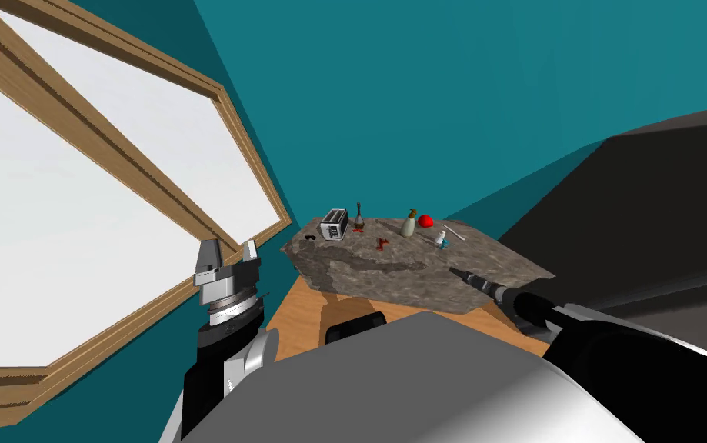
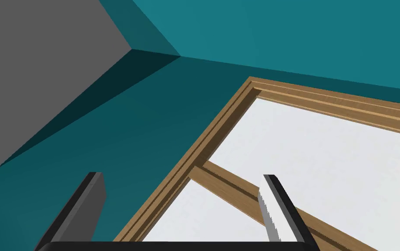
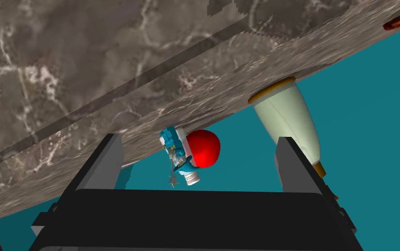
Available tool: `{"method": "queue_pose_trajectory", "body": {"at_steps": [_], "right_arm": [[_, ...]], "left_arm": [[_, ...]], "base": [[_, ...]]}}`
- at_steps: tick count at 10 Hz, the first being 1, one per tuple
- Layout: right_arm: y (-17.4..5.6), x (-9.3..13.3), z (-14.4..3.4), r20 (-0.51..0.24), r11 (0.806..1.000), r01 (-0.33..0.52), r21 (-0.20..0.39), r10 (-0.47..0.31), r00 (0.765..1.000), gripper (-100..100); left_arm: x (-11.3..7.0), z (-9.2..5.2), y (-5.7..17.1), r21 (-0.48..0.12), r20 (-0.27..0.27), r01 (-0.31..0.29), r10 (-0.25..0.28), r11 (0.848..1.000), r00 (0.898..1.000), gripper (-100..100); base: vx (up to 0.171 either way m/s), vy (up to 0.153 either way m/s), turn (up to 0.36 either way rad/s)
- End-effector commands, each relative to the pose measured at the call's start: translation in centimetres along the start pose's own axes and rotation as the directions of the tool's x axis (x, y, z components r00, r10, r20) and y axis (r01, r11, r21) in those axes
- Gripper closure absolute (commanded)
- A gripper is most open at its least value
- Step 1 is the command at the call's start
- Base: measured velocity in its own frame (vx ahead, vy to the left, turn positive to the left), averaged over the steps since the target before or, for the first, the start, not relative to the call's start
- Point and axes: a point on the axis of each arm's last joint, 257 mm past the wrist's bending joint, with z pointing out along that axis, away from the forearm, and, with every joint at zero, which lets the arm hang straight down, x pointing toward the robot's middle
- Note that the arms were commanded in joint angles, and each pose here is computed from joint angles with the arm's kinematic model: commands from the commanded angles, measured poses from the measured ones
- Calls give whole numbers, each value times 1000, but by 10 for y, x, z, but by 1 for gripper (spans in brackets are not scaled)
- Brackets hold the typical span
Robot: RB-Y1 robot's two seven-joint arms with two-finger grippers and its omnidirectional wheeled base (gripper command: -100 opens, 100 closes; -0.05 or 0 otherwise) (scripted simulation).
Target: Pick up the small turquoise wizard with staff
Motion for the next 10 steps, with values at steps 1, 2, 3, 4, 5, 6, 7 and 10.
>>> {"method": "queue_pose_trajectory", "body": {"at_steps": [1, 2, 3, 4, 5, 6, 7, 10], "right_arm": [[-42, 2, -11, -38, 993, 30, 111, -25, 999, -100], [-75, 4, -24, -62, 980, 44, 194, -33, 998, -100], [-76, 0, -24, -64, 978, 56, 199, -44, 997, -100], [-106, -1, -37, -91, 958, 79, 276, -56, 994, -100], [-106, -1, -37, -91, 958, 79, 276, -56, 994, -100], [-134, -2, -53, -117, 931, 103, 351, -66, 991, -100], [-134, -2, -53, -117, 931, 103, 351, -66, 991, -100], [-186, -6, -89, -168, 860, 152, 487, -78, 983, -100]], "left_arm": [[0, 0, 0, 0, 0, 0, 0, 1000, 1000, 0], [0, 0, 0, 0, 0, 0, 0, 1000, 1000, 0], [0, 0, 0, 0, 0, 0, 0, 1000, 1000, 0], [0, 0, 0, 0, 0, 0, 0, 1000, 1000, 0], [0, 0, 0, 0, 0, 0, 0, 1000, 1000, 0], [0, 0, 0, 0, 0, 0, 0, 1000, 1000, 0], [0, 0, 0, 0, 0, 0, 0, 1000, 1000, 0], [0, 0, 0, 0, 0, 0, 0, 1000, 1000, 0]], "base": [[19, 43, 449], [36, 40, 389], [28, 21, 78], [18, 26, 244], [15, 13, 140], [22, 20, 248], [21, 8, 143], [20, 7, 225]]}}
